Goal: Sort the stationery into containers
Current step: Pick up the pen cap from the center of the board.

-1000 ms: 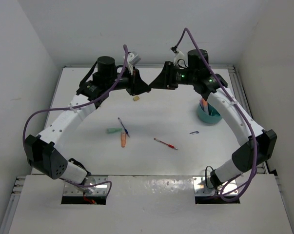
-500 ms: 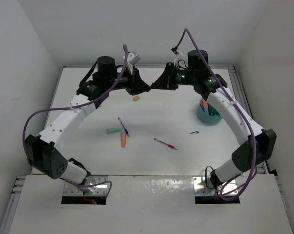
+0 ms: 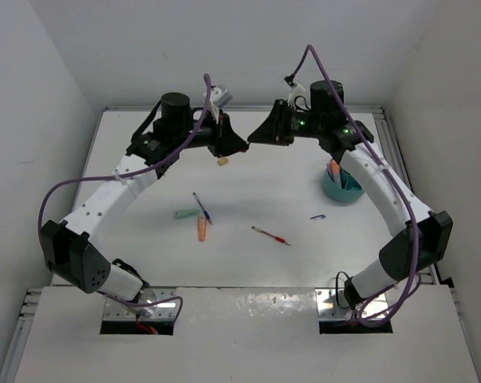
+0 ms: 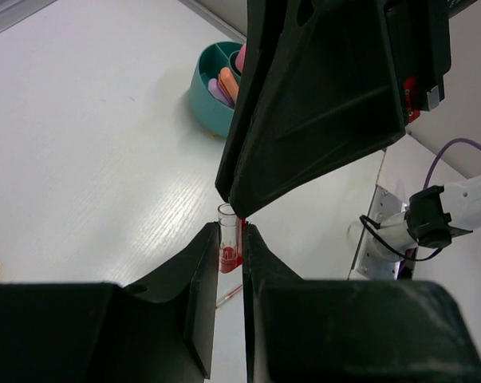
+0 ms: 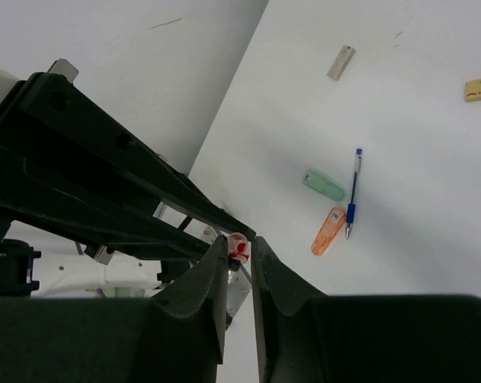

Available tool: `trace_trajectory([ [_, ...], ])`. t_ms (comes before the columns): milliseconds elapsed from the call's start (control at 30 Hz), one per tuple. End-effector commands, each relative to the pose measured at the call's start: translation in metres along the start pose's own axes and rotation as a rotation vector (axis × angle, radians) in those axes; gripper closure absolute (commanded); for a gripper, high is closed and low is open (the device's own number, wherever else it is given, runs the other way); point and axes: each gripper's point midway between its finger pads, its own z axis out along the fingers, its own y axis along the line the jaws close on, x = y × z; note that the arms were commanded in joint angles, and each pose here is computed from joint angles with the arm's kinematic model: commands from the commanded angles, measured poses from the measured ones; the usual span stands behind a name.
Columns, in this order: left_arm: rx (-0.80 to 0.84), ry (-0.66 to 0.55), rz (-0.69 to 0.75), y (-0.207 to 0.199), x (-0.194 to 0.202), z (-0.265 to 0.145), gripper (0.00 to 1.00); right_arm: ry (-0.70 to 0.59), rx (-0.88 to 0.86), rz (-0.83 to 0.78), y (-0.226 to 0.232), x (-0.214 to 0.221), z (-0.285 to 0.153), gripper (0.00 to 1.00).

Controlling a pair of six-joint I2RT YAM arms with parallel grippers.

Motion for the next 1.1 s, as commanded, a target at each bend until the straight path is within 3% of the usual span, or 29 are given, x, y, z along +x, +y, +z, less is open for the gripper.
trace_trajectory([
  [0,0.058,-0.05,0.043,-0.02,-0.019,-0.001,1.0,-0.042,-0.029,-0.016,0.007,-0.013,0.002,0.84],
  [200,0.059,-0.045,0.035,-0.02,-0.017,0.001,1.0,-0.034,-0.039,-0.023,0.007,-0.009,0.002,0.97],
  [300,0.047,-0.038,0.028,-0.016,-0.015,0.0,0.46,-0.042,-0.044,-0.047,0.009,-0.01,-0.001,1.0],
  [333,0.031,-0.034,0.017,-0.01,-0.014,-0.004,0.18,-0.041,-0.05,-0.056,0.009,-0.01,-0.002,1.0],
  [367,0.02,-0.038,0.004,-0.007,-0.015,-0.007,0.02,-0.039,-0.053,-0.065,0.01,-0.01,-0.004,1.0],
  [567,0.079,-0.072,-0.035,0.01,-0.015,-0.038,0.0,-0.106,-0.14,-0.163,0.013,-0.022,-0.034,1.0],
  [767,0.317,-0.021,-0.059,-0.03,-0.001,-0.046,0.0,-0.076,-0.31,-0.265,0.036,-0.008,-0.051,1.0],
  [933,0.503,0.049,0.022,-0.088,0.019,-0.035,0.0,-0.037,-0.397,-0.326,0.059,0.01,-0.051,1.0],
  [1033,0.513,0.053,0.038,-0.099,0.023,-0.03,0.18,-0.013,-0.43,-0.363,0.072,0.021,-0.048,1.0],
  [1067,0.508,0.05,0.038,-0.099,0.023,-0.028,0.3,-0.012,-0.438,-0.37,0.076,0.022,-0.048,1.0],
])
